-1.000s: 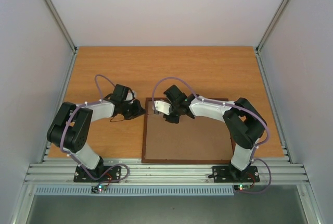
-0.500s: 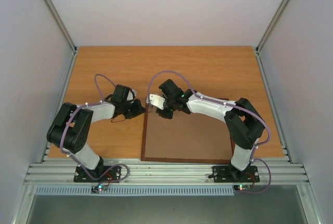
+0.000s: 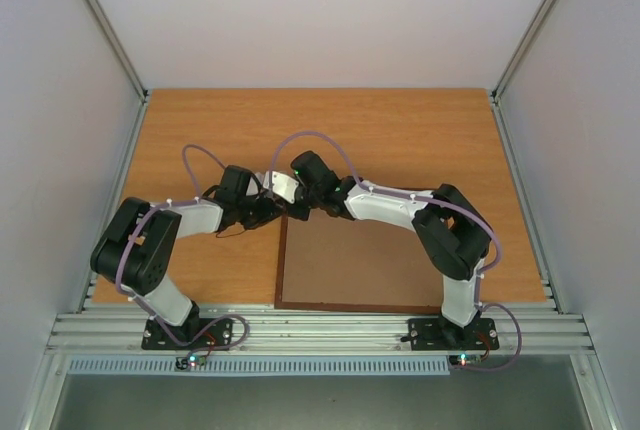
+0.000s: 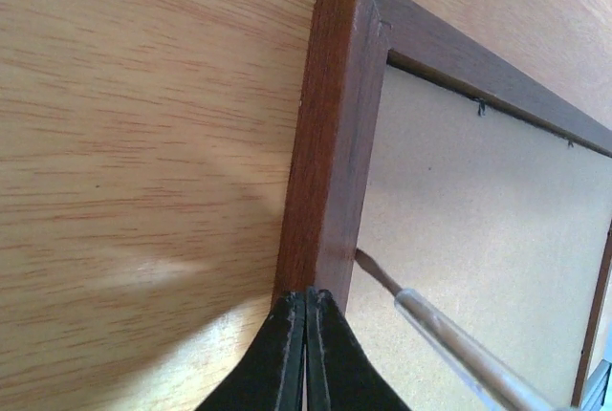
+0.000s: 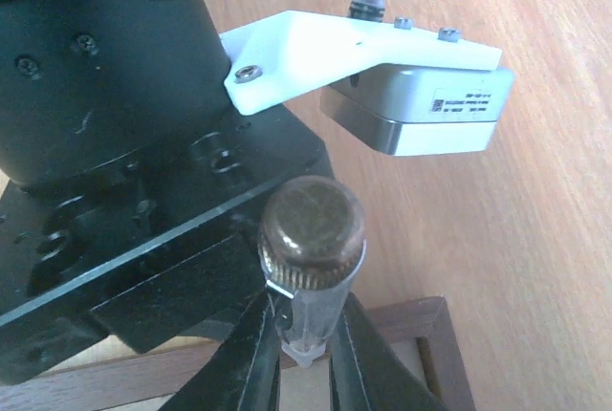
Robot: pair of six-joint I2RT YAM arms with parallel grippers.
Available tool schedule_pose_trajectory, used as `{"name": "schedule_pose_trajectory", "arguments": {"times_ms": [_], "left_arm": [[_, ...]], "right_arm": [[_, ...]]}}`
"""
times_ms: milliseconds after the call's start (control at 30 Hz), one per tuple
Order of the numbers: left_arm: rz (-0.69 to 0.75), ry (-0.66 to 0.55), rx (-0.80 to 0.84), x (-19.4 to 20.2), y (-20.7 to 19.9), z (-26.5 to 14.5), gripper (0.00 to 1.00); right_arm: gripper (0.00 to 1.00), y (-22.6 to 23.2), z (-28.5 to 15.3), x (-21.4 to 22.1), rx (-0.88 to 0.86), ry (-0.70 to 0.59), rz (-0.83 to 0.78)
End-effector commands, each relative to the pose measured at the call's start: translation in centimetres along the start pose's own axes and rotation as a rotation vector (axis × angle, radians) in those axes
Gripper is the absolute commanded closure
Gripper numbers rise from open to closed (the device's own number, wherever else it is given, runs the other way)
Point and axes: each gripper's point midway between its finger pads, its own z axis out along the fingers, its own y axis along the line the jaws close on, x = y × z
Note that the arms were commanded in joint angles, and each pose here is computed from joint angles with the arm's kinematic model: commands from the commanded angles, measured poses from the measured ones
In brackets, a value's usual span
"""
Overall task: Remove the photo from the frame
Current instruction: Release the photo frame item from the photo frame.
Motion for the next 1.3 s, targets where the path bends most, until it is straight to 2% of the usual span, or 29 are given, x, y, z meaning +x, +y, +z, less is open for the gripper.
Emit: {"name": "schedule_pose_trajectory", "arguments": {"times_ms": [0, 400, 633, 833, 967, 1267], "left_arm": [[-0.022, 0.16, -0.073, 5.2, 2.2, 0.7, 0.97], [0.036, 0.05, -0.133, 3.1, 0.9, -2.6, 0.76], [0.071, -0.018, -0.185, 2.3, 0.2, -4.6, 0.53], [0.192, -0.046, -0.359, 2.0, 0.0, -5.4, 0.37], [0.233, -0.033, -0.427, 2.1, 0.2, -4.8, 0.32], [0.292, 0.014, -0.576, 3.3, 1.1, -2.7, 0.28]], "right_arm": [[0.99, -0.3, -0.8, -5.3, 0.042, -0.183, -0.065], [0.99, -0.7, -6.9, -2.6, 0.155, -0.165, 0.02], [0.99, -0.6, -10.2, -0.6, 0.246, -0.166, 0.105], [0.99, 0.0, -13.2, 1.2, 0.314, -0.197, 0.184], [0.99, 0.2, -15.4, 2.2, 0.36, -0.216, 0.235], [0.99, 1.1, -19.3, 3.9, 0.433, -0.278, 0.278]]}}
